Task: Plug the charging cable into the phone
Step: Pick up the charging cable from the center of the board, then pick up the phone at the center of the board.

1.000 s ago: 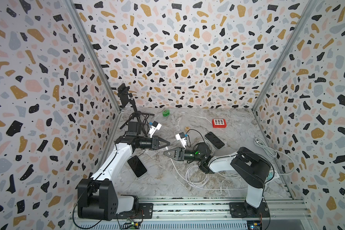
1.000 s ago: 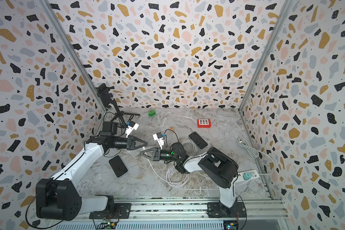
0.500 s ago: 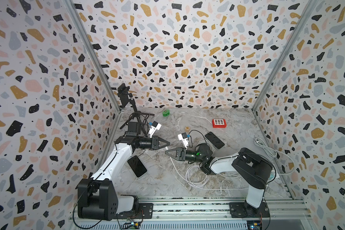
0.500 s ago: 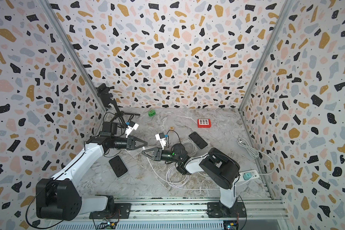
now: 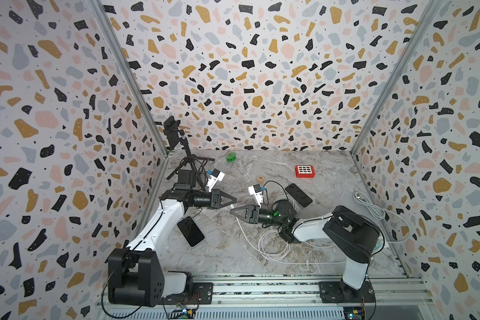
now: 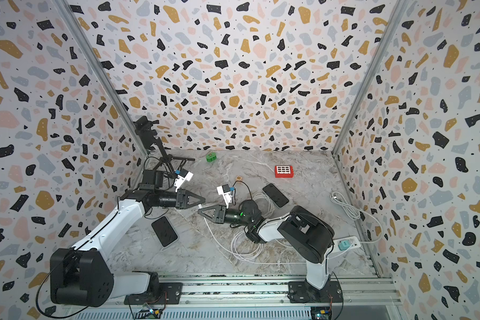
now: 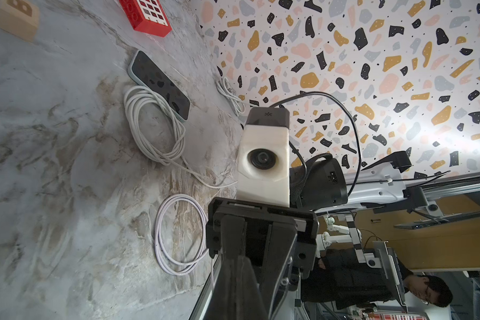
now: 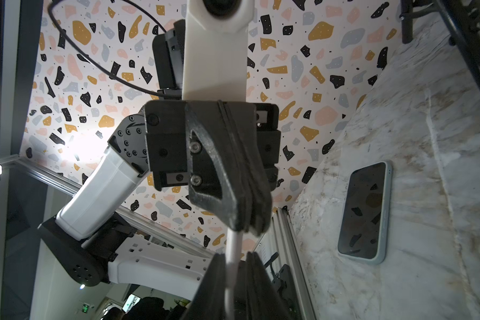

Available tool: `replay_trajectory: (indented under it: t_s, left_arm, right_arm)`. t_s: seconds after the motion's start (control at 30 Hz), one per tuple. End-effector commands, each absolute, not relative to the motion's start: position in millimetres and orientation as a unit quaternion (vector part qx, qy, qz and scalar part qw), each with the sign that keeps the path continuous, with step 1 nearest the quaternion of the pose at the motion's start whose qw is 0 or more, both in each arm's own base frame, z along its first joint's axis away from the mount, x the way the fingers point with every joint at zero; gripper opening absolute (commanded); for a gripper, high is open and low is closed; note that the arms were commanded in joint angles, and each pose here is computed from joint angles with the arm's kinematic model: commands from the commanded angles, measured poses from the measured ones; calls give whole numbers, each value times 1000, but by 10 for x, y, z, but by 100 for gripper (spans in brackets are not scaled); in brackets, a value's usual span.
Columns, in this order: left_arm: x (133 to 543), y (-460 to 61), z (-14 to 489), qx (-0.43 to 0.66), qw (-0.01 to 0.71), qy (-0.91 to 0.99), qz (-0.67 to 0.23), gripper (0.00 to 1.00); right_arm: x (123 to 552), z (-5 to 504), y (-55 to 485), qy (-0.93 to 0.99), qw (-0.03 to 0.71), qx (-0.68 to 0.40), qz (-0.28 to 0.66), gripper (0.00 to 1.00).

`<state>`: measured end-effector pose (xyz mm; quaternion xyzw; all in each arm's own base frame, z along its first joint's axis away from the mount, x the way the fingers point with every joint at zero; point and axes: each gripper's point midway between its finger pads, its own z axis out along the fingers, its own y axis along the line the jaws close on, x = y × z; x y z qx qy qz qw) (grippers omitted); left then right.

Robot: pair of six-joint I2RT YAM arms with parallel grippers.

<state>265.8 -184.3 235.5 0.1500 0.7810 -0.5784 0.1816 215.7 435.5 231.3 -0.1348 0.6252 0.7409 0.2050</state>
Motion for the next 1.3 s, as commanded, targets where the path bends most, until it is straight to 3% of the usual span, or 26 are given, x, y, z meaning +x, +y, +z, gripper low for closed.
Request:
replay_trajectory:
  t_s: [0.0, 0.1, 0.2, 0.23, 0.27, 0.43, 0.53, 0.6, 0.67, 0.8, 1.27]
  left_arm:
    - [2610, -1843, 2425, 164, 192, 769, -587, 0]
    - [2611, -1840, 2439, 164, 193, 769, -587, 0]
    - [2652, -1798, 2496, 160, 201, 774, -579, 56]
    - [2677, -1768, 2540, 159, 208, 775, -576, 70]
    - [2701, -1724, 2585, 155, 214, 777, -571, 79]
    - [2893, -1325, 2494, 92, 238, 841, -478, 85]
    - [2889, -907, 2010, 26, 226, 897, -379, 86]
    - [2837, -593, 1575, -33, 202, 931, -302, 99]
    - [2787, -272, 1242, -87, 193, 954, -212, 100]
    - [2769, 123, 1030, -127, 183, 969, -111, 100]
    - [2556, 350, 277, -238, 35, 969, -49, 100]
  right_arm:
    - [2160, 2555, 4309, 600, 225, -139, 755, 9]
    - [2178, 2495, 4318, 606, 221, -136, 753, 2]
    - [2179, 2438, 4312, 610, 221, -137, 748, 0]
    - [2186, 2413, 4303, 614, 224, -135, 745, 0]
    - [2185, 2388, 4301, 618, 224, -135, 742, 0]
    - [2186, 2331, 4338, 628, 211, -141, 735, 0]
    - [2187, 2307, 4347, 632, 206, -143, 733, 0]
    - [2187, 2290, 4351, 636, 206, -145, 729, 0]
    - [2188, 2298, 4365, 639, 206, -149, 726, 0]
    - [2190, 2315, 4367, 643, 208, -154, 720, 0]
    - [2217, 2247, 4328, 664, 222, -153, 698, 0]
